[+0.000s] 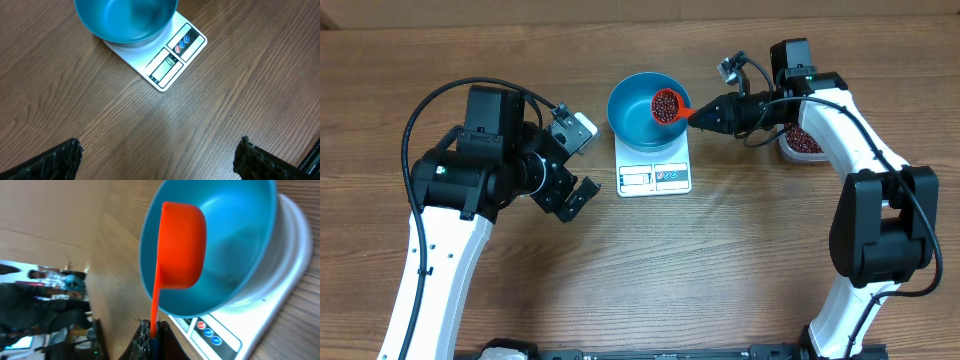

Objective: Scoop item into bowl and weigh 150g on scale
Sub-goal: 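Carry the scoop left over the blue bowl on the scale, then tilt the scoop with the right gripper to pour beans into the bowl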

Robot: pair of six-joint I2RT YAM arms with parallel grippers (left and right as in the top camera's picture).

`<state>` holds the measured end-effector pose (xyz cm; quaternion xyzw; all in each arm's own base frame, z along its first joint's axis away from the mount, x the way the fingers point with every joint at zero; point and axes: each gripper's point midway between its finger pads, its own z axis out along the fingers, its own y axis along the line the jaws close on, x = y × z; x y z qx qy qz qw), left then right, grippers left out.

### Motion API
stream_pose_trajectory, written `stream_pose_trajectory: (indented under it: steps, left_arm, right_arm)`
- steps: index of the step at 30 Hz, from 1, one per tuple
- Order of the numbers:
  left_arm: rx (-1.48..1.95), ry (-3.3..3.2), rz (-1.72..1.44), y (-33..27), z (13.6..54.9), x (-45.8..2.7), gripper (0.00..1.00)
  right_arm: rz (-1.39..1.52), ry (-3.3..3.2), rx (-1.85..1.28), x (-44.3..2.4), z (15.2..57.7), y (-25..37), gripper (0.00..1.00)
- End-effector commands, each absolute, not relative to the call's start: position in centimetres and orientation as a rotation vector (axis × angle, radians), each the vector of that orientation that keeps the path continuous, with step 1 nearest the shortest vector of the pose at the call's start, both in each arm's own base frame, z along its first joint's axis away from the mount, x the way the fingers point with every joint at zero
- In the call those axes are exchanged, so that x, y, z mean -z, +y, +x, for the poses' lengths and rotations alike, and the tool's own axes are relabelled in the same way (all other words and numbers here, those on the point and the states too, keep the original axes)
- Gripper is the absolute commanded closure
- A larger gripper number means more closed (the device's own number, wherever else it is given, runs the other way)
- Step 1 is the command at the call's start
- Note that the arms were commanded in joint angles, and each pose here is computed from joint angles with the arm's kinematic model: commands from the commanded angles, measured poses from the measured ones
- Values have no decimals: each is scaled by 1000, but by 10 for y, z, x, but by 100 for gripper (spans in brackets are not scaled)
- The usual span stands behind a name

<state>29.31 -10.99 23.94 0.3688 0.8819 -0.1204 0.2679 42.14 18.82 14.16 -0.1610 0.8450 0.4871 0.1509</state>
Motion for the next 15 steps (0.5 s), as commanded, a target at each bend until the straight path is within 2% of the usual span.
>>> stream_pose_trajectory:
  steps: [1, 15]
  left_arm:
    - [334, 2352, 1017, -112, 295, -244, 0]
    - [334, 2352, 1017, -112, 295, -244, 0]
  right_arm:
    - [-534, 2386, -1295, -153, 431, 187, 96]
    - [-653, 2316, -1104, -176, 435, 196, 96]
